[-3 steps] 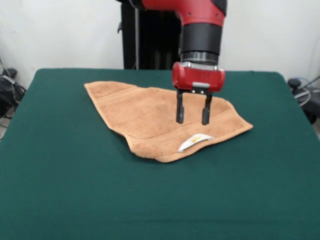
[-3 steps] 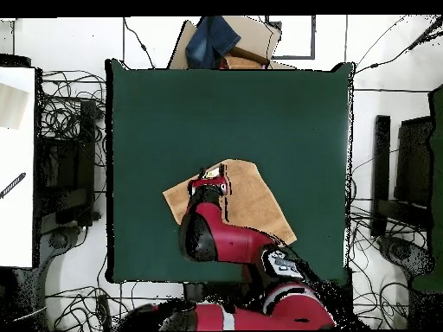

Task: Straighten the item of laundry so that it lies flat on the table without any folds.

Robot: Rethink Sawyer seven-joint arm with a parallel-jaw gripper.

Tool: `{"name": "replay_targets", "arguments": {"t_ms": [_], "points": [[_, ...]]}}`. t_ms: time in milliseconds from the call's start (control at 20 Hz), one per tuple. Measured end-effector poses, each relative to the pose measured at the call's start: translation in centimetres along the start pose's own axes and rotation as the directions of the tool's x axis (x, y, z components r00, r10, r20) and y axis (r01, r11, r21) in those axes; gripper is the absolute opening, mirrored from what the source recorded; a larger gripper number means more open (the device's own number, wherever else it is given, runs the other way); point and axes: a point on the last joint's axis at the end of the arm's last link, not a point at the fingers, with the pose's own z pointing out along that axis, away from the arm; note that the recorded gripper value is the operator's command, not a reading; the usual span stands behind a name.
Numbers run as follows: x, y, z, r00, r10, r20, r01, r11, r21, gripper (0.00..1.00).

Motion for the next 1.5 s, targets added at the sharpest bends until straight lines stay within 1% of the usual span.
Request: {"name": "replay_targets", "arguments": {"t_ms": [150,250,350,400,550,950,1200,1400,1500], "points": [[0.9,0.4,0.3,1.0,-0.002,-0.002,0.002,1.0,-0.007,1.0],[2.1,0.3,0.4,1.0,-0.004,-0.016,0.004,1.0,-0.019,1.0],[2.8,0.2,0.5,1.0,-0.005,-0.025,0.004,1.0,-0.027,1.0],[3.6,-0.2,0.6,0.999,-0.002,-0.034,0.001,1.0,-0.031,1.0],[4.5,-0.6,0.7,0.999,0.005,-0.047,-0.007,0.999,-0.035,1.0],[5.4,-0.1,0.9,0.998,0.005,-0.062,-0.008,0.999,-0.047,1.0],[6.4,0.9,1.1,0.997,0.002,-0.081,-0.007,0.998,-0.064,1.0],[8.0,2.2,1.5,0.994,-0.001,-0.108,-0.008,0.996,-0.085,1.0],[8.3,2.4,1.7,0.995,-0.001,-0.101,-0.007,0.996,-0.084,1.0]]}}
